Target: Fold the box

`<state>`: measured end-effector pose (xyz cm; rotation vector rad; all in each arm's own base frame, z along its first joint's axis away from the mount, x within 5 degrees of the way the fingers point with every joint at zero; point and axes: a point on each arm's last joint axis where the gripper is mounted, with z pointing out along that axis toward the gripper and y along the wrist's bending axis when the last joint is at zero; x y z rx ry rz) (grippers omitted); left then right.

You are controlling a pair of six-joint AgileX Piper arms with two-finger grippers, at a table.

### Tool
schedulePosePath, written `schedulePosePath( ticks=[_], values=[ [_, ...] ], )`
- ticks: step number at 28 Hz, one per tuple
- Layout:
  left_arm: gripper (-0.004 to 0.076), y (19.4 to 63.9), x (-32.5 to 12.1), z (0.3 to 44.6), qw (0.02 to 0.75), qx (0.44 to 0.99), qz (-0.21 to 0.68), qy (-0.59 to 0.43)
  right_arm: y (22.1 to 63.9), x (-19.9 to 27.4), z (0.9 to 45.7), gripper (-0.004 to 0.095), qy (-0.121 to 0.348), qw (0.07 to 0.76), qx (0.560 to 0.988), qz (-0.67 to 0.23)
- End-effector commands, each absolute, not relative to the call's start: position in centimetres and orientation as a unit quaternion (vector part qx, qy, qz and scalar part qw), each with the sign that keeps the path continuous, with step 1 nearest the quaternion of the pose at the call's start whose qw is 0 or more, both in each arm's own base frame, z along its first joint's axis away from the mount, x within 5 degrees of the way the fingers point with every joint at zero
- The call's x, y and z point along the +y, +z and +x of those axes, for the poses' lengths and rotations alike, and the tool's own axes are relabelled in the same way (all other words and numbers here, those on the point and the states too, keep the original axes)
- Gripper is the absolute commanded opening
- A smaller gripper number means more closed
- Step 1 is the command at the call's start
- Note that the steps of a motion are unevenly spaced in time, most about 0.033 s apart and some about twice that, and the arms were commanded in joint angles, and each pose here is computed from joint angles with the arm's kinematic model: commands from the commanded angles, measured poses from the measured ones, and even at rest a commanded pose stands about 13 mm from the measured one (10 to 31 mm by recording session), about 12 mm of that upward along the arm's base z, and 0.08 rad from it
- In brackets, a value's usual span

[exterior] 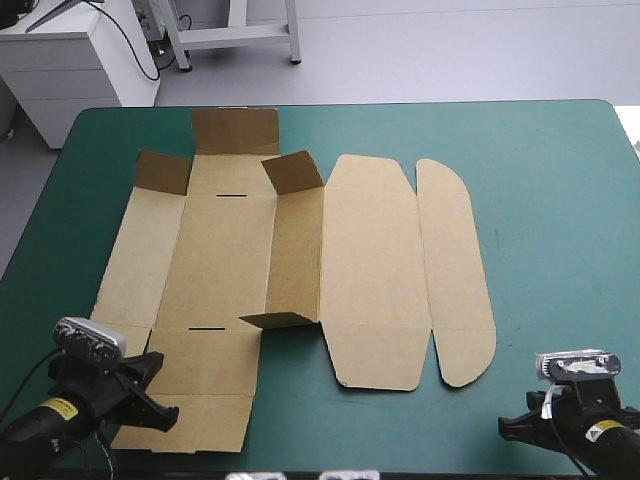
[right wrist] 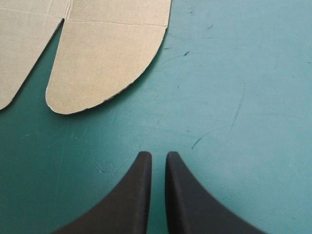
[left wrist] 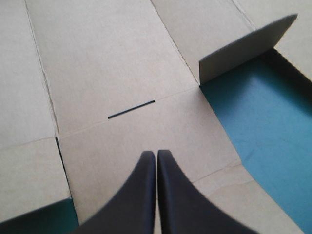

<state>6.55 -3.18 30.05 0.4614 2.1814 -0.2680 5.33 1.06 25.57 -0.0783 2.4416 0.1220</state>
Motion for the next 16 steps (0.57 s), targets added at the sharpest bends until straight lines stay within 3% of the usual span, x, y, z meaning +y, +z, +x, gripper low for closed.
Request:
schedulePosePath(
  ticks=[1, 9, 16],
  values=[
    [-0.0008, 33.2, -3.3, 8.1, 0.469, 0.859, 0.169, -0.118, 26.6, 1.1, 5.7, 0.0089, 0.046, 0.370, 0.927, -0.033],
    [-0.0008, 36.2, -3.2, 13.0, 0.446, 0.875, 0.135, -0.131, 26.6, 1.1, 5.7, 0.0088, 0.046, 0.370, 0.927, -0.033],
    [-0.0008, 35.7, -3.3, 19.5, 0.373, 0.909, 0.118, -0.144, 26.6, 1.1, 5.7, 0.0089, 0.046, 0.370, 0.927, -0.033]
  ],
)
